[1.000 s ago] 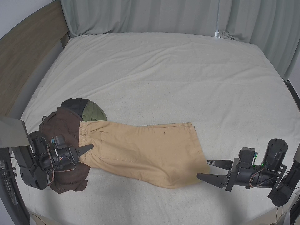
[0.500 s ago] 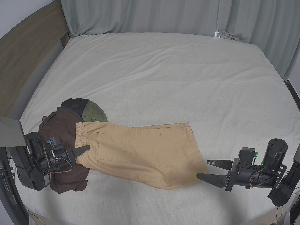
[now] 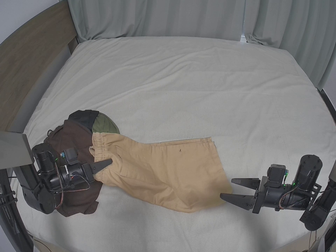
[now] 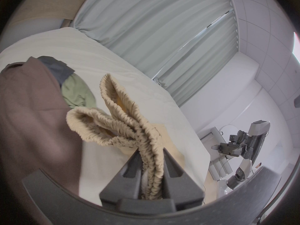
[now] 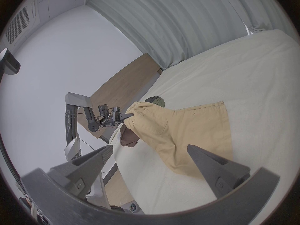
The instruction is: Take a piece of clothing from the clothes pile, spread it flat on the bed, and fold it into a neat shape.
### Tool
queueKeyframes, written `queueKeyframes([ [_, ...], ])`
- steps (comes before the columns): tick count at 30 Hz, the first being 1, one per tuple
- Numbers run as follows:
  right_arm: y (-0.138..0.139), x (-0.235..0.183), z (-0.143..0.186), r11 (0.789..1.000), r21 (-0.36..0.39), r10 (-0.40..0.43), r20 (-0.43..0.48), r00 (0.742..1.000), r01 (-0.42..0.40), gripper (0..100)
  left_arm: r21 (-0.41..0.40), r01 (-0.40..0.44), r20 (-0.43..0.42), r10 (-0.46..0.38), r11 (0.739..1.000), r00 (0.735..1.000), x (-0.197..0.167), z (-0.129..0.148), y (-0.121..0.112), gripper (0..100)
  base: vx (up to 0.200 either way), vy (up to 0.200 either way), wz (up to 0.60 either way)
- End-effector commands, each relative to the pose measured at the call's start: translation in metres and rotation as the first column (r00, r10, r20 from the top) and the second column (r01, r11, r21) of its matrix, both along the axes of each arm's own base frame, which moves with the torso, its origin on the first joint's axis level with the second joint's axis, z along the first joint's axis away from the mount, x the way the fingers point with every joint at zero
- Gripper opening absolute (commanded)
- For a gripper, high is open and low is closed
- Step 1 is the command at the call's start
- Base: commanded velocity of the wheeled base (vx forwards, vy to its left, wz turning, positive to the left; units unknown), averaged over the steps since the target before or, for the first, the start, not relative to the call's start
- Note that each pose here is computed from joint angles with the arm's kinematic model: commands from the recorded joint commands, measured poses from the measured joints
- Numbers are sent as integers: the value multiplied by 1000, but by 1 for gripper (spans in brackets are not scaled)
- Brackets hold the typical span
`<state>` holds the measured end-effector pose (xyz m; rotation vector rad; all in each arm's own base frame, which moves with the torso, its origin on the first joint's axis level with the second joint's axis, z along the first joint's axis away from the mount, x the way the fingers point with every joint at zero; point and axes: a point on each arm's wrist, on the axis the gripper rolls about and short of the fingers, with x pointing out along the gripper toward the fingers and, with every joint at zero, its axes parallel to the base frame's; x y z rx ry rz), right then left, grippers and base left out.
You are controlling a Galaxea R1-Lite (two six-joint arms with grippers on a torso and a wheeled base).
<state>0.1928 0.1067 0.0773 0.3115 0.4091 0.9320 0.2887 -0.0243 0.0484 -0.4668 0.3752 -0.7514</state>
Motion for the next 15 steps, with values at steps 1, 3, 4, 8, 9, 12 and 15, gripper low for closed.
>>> queueKeyframes([
  [1, 0, 0, 1, 1000, 4, -2, 6, 1000, 2, 100, -16, 63, 20, -63, 998, 998, 2, 8, -32, 0, 0, 0, 0],
  [3, -1, 0, 2, 1000, 4, -4, 8, 1000, 4, 100, -20, 70, 33, -69, 997, 997, 5, 10, -43, 0, 0, 0, 0],
  [4, -1, 0, 2, 1000, 5, -4, 9, 1000, 4, 100, -23, 74, 39, -73, 997, 997, 7, 11, -47, 0, 0, 0, 0],
  [8, -1, 1, 3, 1000, 6, -9, 12, 1000, 8, 100, -58, 115, 34, -113, 992, 993, 11, 14, -67, 0, 0, 0, 0],
  [9, -2, 2, 3, 1000, 8, -12, 15, 1000, 12, 100, -73, 131, 28, -129, 989, 991, 11, 15, -73, 0, 0, 0, 0],
  [12, -3, 2, 3, 1000, 9, -16, 17, 1000, 16, 100, -87, 158, 31, -156, 984, 987, 14, 15, -84, 0, 0, 0, 0],
  [15, -3, 3, 3, 1000, 9, -18, 17, 1000, 18, 100, -88, 172, 33, -170, 981, 985, 18, 12, -91, 0, 0, 0, 0],
])
